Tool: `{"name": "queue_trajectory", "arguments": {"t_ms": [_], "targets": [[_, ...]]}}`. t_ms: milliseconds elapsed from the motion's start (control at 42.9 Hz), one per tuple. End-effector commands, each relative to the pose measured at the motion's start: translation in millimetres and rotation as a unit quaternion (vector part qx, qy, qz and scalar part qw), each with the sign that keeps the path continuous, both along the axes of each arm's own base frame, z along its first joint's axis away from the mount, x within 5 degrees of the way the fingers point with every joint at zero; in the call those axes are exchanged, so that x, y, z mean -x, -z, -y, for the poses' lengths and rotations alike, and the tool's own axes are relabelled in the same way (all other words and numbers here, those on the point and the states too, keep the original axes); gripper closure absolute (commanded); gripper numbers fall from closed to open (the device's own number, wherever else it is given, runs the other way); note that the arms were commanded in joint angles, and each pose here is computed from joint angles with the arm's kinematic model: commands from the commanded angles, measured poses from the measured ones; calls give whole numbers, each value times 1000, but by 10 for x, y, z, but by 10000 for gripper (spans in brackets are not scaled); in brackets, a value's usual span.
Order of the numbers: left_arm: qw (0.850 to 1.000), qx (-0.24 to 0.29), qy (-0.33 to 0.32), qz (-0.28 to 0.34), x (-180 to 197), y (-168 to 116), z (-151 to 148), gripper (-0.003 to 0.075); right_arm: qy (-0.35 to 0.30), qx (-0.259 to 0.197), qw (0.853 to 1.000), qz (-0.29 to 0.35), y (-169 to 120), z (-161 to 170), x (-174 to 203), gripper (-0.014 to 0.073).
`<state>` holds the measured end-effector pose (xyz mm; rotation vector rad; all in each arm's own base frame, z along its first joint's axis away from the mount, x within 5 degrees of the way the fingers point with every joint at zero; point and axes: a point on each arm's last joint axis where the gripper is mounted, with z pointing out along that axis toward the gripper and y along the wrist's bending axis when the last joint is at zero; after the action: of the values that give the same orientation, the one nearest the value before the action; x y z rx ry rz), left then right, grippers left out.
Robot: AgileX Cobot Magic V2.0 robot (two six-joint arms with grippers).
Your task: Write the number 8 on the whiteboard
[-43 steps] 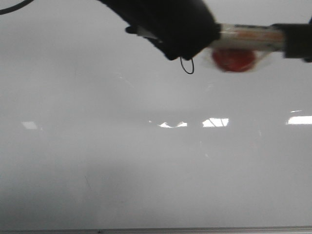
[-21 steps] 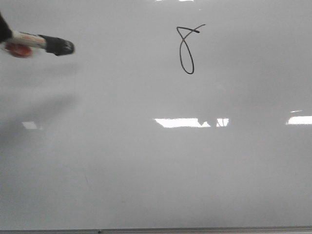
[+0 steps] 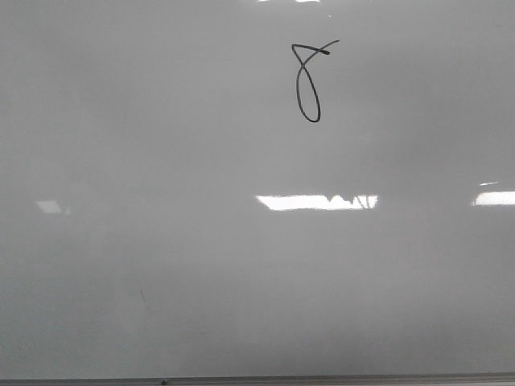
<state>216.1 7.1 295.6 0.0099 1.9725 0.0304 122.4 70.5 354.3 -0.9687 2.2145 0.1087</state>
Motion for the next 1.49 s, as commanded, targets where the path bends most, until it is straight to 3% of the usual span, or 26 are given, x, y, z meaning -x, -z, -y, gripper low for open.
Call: {"name": "queue_trajectory", "arguments": {"t_ms": [0,326,629,886,1468], "targets": [[995,5,-32,93,-150,-87,-58,731,5,-18,999,44,-121,-2,-45,59],[999,4,-34,20,-548,362,-55,729,5,-22,999,50,-130,-7,-53,59],[998,13,-17,-54,-761,446,-27,719,5,-21,999,49,-129,-6,-52,59],[998,14,-16,-57,-787,444,-25,484,5,-23,999,47,-128,-9,-49,59],[998,12,-24,-59,-782,438,-80,236,3,-32,999,42,-129,-23,-42,59]]}}
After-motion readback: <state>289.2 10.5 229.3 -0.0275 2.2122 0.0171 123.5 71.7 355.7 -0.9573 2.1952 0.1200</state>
